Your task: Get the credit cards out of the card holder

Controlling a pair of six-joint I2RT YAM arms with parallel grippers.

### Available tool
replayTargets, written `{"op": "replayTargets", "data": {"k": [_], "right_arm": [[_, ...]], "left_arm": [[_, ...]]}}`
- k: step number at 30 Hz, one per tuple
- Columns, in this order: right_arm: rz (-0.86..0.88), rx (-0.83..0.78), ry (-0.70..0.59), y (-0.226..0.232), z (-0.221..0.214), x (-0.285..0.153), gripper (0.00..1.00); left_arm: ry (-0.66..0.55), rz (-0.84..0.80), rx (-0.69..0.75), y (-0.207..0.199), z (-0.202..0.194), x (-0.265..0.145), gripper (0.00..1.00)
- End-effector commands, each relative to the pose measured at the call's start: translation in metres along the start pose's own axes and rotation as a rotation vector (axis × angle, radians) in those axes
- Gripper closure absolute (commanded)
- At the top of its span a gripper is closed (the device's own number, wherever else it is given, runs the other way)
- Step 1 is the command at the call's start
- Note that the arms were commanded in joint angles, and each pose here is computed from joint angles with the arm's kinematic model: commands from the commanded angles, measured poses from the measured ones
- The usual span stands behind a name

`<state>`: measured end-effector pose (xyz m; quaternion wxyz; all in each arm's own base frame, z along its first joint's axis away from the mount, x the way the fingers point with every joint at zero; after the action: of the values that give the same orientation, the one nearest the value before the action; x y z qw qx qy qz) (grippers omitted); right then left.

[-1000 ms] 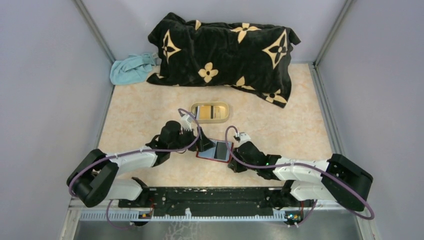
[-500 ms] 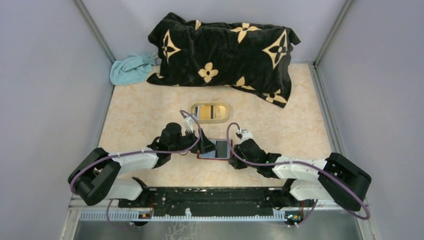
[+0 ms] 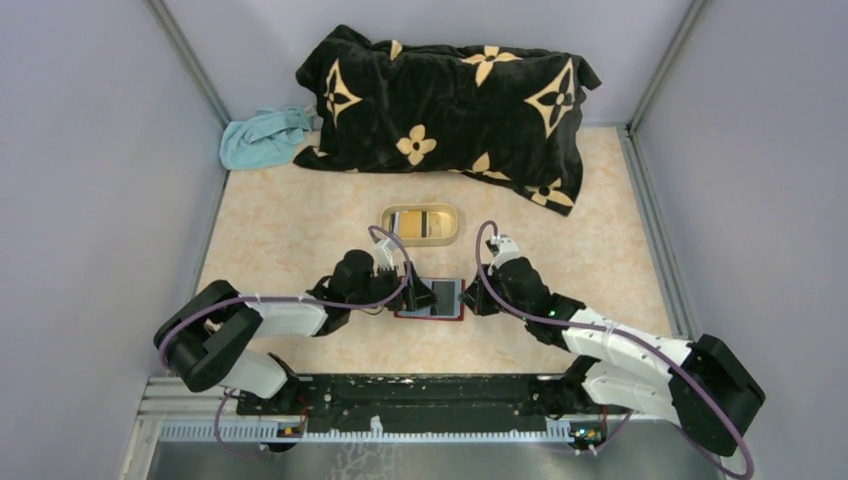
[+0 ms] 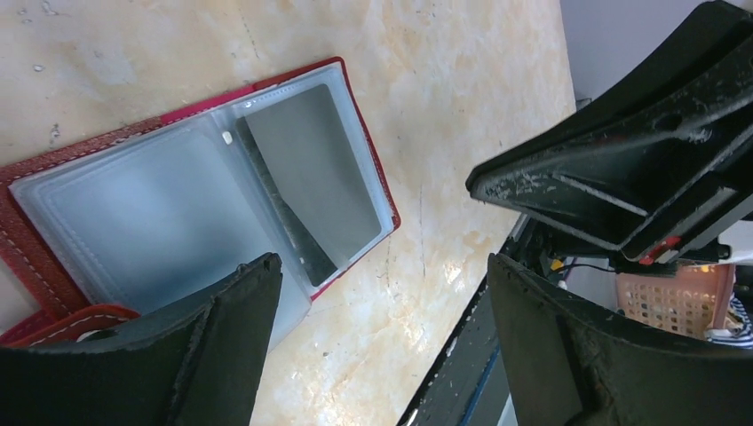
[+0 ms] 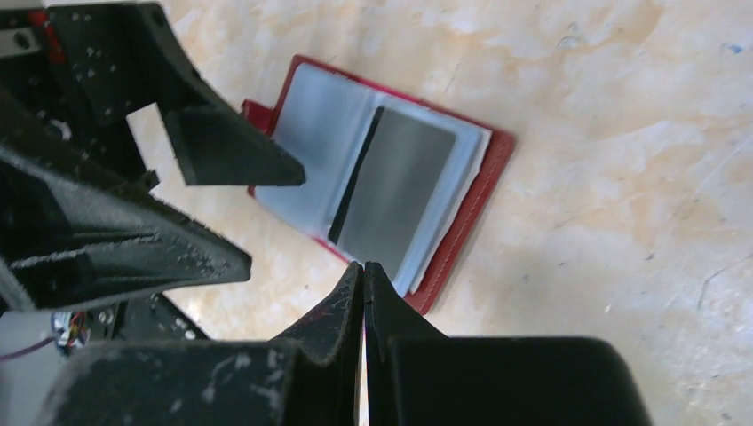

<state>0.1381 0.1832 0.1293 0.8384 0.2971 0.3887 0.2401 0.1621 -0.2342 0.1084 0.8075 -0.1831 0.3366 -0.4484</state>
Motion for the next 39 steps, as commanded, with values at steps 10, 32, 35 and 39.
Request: {"op": "replayTargets", "data": {"k": [10,32,35,39], "right_arm": [[0.014,-0.024,-0.002,0.01,0.02,0.035,1.0],[-0.105,0.009,0.09,-0.036,-0.01,0.049,1.0],[-0.102,0.013,0.093,-0.037,-0.01,0.05,1.0],[-0.103,0.02,0.098,-0.039,-0.012,0.051,1.0]], "left_arm": [[-0.007,0.038,-0.006,0.011,-0.008,0.008,0.08],[0.024,0.041,0.002,0.015,-0.011,0.015,0.07],[0.033,0.026,-0.006,0.016,-0.012,0.02,0.07],[0.029,-0.015,-0.025,0.015,-0.013,0.025,0.11]]}}
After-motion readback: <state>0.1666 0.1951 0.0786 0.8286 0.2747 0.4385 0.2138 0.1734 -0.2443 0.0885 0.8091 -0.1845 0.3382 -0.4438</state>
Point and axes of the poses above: each gripper's point midway between its finger pads, its own x axis out along the fingers, its own y axis along the line the jaws close on, z = x × y, the point moved 9 cm from there along -x, back along the fingers, and after that the axes turned 15 degrees about x, right-handed, at the moved point
